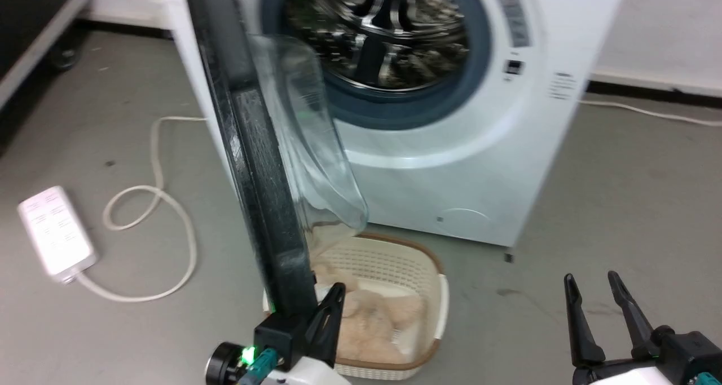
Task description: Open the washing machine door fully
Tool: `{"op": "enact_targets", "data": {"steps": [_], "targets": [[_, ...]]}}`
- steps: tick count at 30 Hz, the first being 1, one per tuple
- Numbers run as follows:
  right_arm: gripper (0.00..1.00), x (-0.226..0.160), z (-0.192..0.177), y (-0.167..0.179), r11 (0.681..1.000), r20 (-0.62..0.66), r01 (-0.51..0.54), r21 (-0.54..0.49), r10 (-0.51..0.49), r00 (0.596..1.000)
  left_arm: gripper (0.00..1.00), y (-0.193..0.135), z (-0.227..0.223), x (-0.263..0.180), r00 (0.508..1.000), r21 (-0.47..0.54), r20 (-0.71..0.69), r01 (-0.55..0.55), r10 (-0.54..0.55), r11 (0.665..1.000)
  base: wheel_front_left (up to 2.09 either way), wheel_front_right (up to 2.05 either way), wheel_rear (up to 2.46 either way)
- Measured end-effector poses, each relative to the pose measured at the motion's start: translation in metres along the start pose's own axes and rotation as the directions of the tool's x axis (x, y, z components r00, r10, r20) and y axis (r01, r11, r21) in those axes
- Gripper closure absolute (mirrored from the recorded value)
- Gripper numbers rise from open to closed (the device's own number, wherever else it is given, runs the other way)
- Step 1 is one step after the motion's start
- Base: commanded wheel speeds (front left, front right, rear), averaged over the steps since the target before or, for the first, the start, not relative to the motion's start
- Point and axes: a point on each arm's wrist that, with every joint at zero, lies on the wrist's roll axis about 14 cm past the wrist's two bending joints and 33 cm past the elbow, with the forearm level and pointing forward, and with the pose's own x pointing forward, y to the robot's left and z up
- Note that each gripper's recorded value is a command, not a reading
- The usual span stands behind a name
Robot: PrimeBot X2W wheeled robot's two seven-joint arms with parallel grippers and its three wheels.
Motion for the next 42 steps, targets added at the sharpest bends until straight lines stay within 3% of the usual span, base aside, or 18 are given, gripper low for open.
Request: {"op": "enact_targets", "data": {"steps": [5,9,10,12,14,15,16,17,26,35,38,42], "targets": [[0.00,0.013,-0.005,0.028,0.996,-0.010,-0.089,0.011,0.089,0.996,1.00,0.035,0.007,-0.020,0.992,-0.002,0.030,-0.122,0.122,0.992,0.00,0.00,0.00],[0.00,0.023,-0.010,0.053,0.986,-0.020,-0.163,0.024,0.164,0.986,1.00,0.074,0.021,-0.039,0.964,-0.004,0.080,-0.252,0.252,0.968,0.00,0.00,0.00],[0.00,0.025,-0.011,0.059,0.983,-0.024,-0.181,0.027,0.182,0.983,1.00,0.085,0.024,-0.045,0.954,-0.003,0.089,-0.287,0.287,0.958,0.00,0.00,0.00],[0.00,0.034,-0.022,0.083,0.966,-0.053,-0.254,0.038,0.256,0.965,1.00,0.137,0.033,-0.071,0.896,0.012,0.108,-0.434,0.430,0.901,0.00,0.00,0.00],[0.00,0.036,-0.024,0.086,0.964,-0.060,-0.262,0.039,0.264,0.963,1.00,0.148,0.034,-0.075,0.885,0.016,0.105,-0.458,0.454,0.889,0.00,0.00,0.00],[0.00,0.041,-0.030,0.089,0.961,-0.074,-0.272,0.040,0.274,0.959,1.00,0.171,0.036,-0.082,0.858,0.034,0.102,-0.509,0.504,0.860,0.00,0.00,0.00],[0.00,0.041,-0.030,0.089,0.961,-0.074,-0.272,0.040,0.274,0.959,1.00,0.171,0.036,-0.082,0.858,0.034,0.102,-0.509,0.504,0.860,0.00,0.00,0.00],[0.00,0.046,-0.035,0.091,0.959,-0.088,-0.281,0.040,0.283,0.955,1.00,0.193,0.039,-0.086,0.834,0.060,0.100,-0.549,0.542,0.834,0.00,0.00,0.00],[0.00,0.065,-0.063,0.082,0.964,-0.156,-0.265,0.032,0.267,0.951,1.00,0.281,0.047,-0.079,0.767,0.174,0.042,-0.636,0.640,0.752,0.00,0.00,0.00],[0.00,0.074,-0.087,0.054,0.979,-0.208,-0.204,0.020,0.204,0.957,1.00,0.347,0.059,-0.062,0.703,0.208,0.053,-0.703,0.709,0.681,0.00,0.00,0.00],[0.00,0.074,-0.083,0.049,0.982,-0.190,-0.191,0.013,0.190,0.963,1.00,0.355,0.061,-0.061,0.695,0.209,0.063,-0.711,0.717,0.671,0.00,0.00,0.00],[0.00,0.076,-0.069,0.048,0.982,-0.142,-0.191,-0.007,0.188,0.972,1.00,0.353,0.068,-0.061,0.711,0.202,0.108,-0.701,0.695,0.685,0.00,0.00,0.00]]}}
